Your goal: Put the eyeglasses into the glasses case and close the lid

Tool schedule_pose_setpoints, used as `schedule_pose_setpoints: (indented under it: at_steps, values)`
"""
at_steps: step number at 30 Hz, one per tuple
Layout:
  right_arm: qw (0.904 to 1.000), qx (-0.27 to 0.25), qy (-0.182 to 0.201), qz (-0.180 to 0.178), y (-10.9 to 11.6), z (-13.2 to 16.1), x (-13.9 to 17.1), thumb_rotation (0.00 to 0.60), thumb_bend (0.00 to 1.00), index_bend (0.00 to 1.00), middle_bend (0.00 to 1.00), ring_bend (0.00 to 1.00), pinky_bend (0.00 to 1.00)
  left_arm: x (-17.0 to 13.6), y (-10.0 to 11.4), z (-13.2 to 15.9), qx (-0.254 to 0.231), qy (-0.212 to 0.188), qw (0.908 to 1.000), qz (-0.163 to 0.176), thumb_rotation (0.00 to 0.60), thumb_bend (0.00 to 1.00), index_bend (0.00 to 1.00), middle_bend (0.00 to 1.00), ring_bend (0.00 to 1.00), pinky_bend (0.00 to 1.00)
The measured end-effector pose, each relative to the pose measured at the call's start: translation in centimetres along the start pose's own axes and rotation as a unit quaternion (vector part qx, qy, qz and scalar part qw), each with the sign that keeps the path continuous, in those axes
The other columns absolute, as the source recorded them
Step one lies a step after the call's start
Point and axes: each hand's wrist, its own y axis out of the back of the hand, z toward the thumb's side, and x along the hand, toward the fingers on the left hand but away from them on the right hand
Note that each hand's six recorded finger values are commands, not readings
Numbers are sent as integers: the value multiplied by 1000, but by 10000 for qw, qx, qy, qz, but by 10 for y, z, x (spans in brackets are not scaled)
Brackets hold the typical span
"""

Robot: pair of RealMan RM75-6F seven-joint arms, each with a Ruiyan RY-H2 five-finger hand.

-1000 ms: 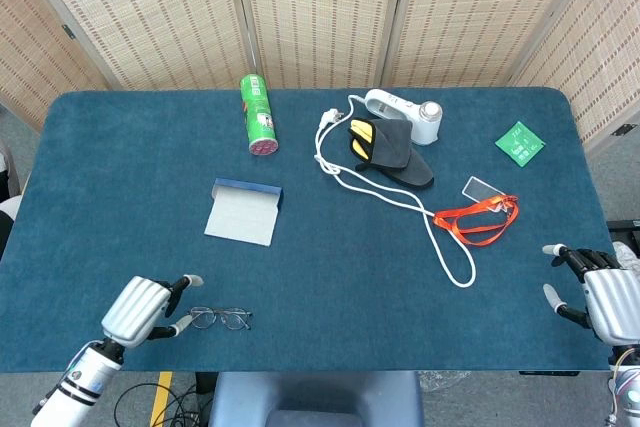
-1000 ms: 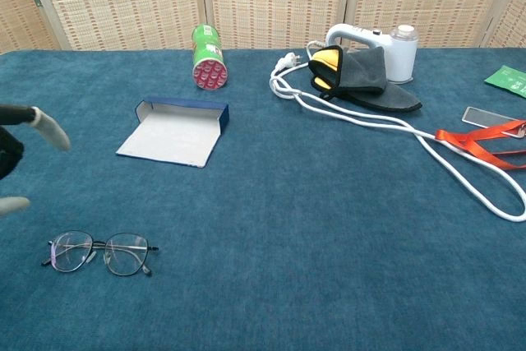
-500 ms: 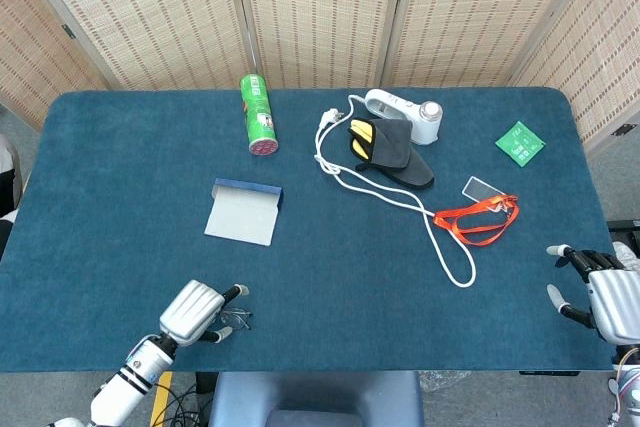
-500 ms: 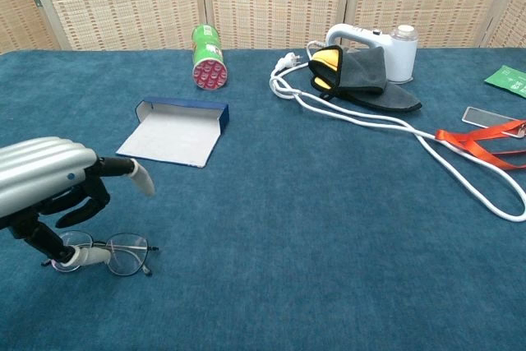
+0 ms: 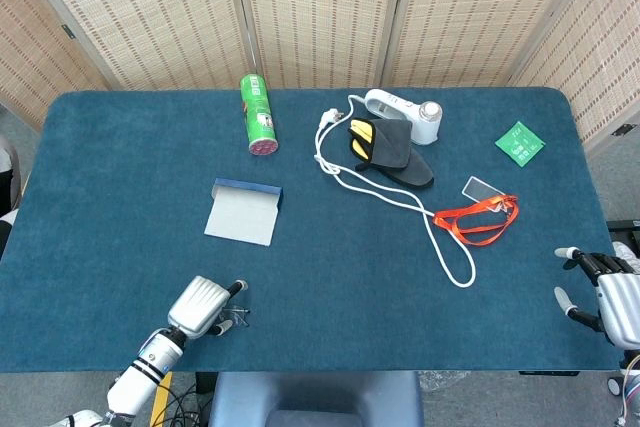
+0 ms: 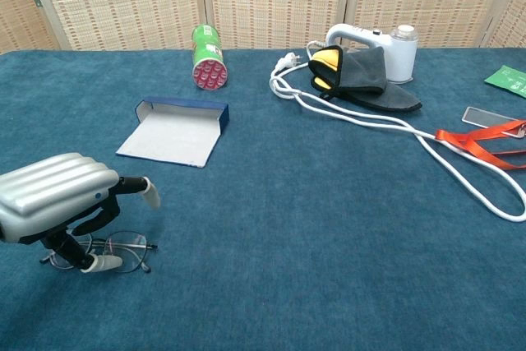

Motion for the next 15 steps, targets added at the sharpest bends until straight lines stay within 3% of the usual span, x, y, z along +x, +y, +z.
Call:
schedule_pose_setpoints:
  at_steps: [6,15]
  values:
    - [10000,-13,-20,-6,0,-1,1,600,324,292,439,373,333,-4,1,-21,261,302,9992,-83,600,245,330,892,883,968]
    - [10000,-17,-25,-19,0,-2,2,600,325,291,439,373,333,-19,10,-32,103,488,9984,-248,600,245,337,892,883,968]
